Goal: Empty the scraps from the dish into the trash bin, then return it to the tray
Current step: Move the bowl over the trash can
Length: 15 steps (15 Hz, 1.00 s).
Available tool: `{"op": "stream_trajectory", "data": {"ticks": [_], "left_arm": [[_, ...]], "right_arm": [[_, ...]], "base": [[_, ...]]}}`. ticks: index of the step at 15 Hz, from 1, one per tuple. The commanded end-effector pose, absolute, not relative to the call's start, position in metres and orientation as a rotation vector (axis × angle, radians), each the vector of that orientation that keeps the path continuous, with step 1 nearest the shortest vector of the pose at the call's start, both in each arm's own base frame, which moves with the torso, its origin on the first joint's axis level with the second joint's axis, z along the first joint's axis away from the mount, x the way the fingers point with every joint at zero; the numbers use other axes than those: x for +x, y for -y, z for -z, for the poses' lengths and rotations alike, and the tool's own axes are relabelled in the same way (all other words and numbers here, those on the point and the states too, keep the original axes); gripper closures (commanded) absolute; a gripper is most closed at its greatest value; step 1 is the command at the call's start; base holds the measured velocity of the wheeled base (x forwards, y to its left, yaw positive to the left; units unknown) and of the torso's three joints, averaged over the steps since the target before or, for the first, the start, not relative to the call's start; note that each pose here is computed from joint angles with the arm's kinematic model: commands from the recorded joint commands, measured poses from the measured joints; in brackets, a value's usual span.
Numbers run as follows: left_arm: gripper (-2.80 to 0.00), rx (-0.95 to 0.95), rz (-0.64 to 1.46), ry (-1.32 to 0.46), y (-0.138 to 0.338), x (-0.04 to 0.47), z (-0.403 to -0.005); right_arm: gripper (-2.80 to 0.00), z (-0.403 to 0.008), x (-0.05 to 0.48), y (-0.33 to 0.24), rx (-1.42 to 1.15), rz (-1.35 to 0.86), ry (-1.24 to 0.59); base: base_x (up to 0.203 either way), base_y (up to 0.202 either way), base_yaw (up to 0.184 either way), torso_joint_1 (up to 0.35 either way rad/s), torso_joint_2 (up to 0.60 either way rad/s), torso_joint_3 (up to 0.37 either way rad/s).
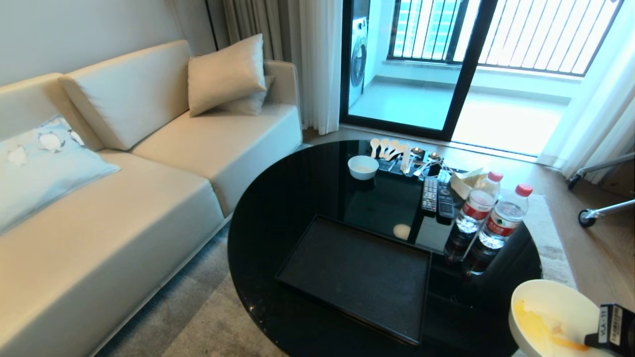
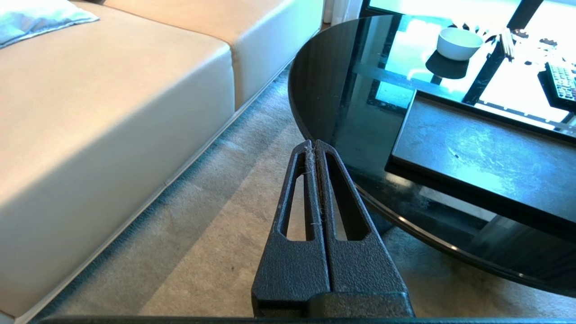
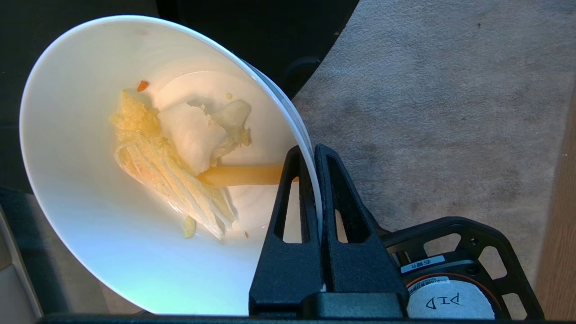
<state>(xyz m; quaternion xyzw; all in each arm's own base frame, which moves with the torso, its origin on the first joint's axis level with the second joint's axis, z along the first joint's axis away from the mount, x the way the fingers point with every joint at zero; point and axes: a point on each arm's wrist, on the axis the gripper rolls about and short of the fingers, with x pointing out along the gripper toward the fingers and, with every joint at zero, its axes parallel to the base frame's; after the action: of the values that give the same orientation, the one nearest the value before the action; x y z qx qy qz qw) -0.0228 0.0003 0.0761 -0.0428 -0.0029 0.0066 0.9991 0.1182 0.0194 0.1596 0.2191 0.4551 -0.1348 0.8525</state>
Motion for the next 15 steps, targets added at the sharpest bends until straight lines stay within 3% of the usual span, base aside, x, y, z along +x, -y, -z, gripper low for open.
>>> {"op": "stream_trajectory", "data": {"ticks": [1,9,15], "left_arm": [[0.0,-0.087,-0.014,0.007,-0.0003,-0.0228,-0.0761],[0.0,-0.087,-0.014,0.007,-0.0003,-0.0228,-0.0761],[0.0,-0.086,-0.014,0.007,-0.0003,-0.0228,-0.0761]], "right_arm": [[0.0,-0.159,0.1187,-0.0196,0.461,0.289,-0.963],[0.0,-0.1589,0.1184,-0.0195,0.461,0.289,-0.962],[0.0,-0.1585,0.1181,-0.0193,0.457,0.296,-0.962]], "base": [[0.0,0.0,0.0,0.0,0.0,0.0],[-0.008,0.0,0.0,0.0,0.0,0.0],[-0.181,0.0,0.0,0.003,0.0,0.002]]}}
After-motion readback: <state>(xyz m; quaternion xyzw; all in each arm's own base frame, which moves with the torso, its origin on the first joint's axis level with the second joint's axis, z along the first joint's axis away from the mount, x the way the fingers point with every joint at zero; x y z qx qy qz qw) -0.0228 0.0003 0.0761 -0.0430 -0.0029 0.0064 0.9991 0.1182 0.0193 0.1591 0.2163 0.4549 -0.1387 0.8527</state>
